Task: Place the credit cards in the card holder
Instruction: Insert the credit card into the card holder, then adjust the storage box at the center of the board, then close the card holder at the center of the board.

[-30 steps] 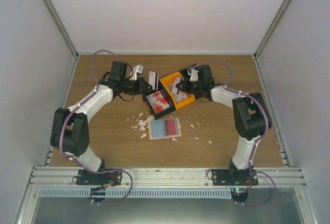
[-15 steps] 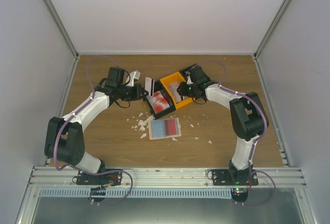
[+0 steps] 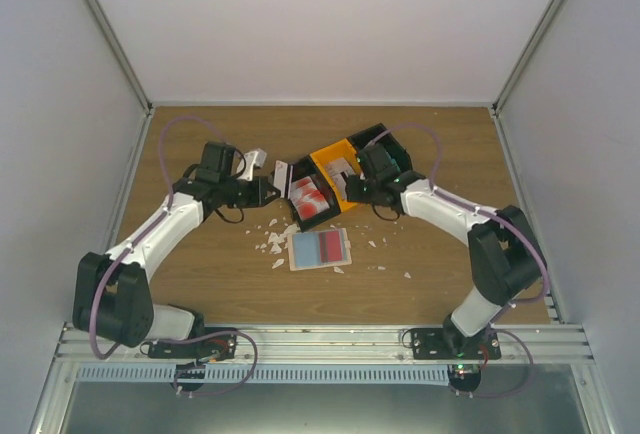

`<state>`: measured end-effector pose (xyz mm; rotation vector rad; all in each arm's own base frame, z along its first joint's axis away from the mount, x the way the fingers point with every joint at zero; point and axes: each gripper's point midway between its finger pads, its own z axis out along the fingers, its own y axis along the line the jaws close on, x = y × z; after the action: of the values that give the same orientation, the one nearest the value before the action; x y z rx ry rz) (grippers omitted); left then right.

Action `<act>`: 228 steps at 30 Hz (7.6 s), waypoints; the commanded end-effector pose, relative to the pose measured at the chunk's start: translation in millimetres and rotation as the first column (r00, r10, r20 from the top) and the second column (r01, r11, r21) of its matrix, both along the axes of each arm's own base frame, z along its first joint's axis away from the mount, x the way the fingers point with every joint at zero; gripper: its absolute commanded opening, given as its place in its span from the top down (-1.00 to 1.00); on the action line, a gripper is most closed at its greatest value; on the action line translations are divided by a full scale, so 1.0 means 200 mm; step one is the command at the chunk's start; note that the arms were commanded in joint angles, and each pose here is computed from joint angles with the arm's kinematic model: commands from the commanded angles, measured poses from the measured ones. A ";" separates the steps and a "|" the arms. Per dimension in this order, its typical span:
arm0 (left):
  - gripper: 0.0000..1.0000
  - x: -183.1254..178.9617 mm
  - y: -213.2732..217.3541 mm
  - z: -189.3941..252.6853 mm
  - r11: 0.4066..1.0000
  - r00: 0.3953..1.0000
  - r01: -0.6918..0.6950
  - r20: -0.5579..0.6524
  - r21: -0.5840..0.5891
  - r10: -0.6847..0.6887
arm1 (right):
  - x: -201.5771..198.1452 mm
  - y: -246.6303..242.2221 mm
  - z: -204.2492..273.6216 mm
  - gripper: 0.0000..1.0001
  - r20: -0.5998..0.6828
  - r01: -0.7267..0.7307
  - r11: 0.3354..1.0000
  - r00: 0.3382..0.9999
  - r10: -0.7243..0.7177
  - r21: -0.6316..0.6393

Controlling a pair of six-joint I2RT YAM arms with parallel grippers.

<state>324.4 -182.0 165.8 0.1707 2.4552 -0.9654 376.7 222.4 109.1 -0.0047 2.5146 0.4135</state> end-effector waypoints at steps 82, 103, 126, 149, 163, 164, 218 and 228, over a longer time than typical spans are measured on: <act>-0.81 -0.49 -0.15 0.06 0.944 0.996 0.079 -0.023 -0.322 -0.091 | -0.62 0.43 0.46 0.99 0.297 -0.430 0.482 0.896 0.330 0.763; -0.54 -0.47 -0.11 -0.45 0.982 0.969 -0.032 -0.246 -0.189 -0.016 | -0.55 0.35 -0.19 0.99 -0.085 -0.298 0.745 0.899 0.429 0.597; 0.32 -0.48 -0.13 -0.62 0.990 0.941 -0.027 -0.339 -0.138 -0.022 | -0.57 0.28 -0.31 0.99 -0.233 -0.195 0.757 0.879 0.417 0.623; 0.58 -0.51 -0.16 -0.72 0.993 0.928 0.005 -0.370 -0.119 -0.049 | -0.61 0.38 -0.44 0.99 -0.277 -0.162 0.749 0.862 0.425 0.643; 0.70 -0.53 -0.16 -0.75 0.993 0.924 0.011 -0.379 -0.118 -0.055 | -0.64 0.48 -0.45 0.99 -0.272 -0.184 0.734 0.848 0.454 0.653; 0.71 -0.53 -0.17 -0.75 0.993 0.923 0.012 -0.380 -0.122 -0.058 | -0.64 0.49 -0.46 0.99 -0.271 -0.188 0.733 0.846 0.459 0.654; -0.25 -0.49 -0.24 -0.70 0.981 0.903 0.003 -0.421 -0.196 -0.087 | -0.60 0.10 -0.51 0.23 -0.335 -0.217 0.971 0.911 0.239 0.102; -0.22 -0.45 -0.38 -0.44 0.908 0.936 0.199 -0.202 -0.369 -0.288 | -0.64 0.18 -0.51 0.22 -0.330 -0.221 0.949 0.899 0.287 0.223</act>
<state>230.4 -238.3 44.3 0.0414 2.6507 -1.4705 267.9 257.9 25.3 -0.2242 2.7566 0.7712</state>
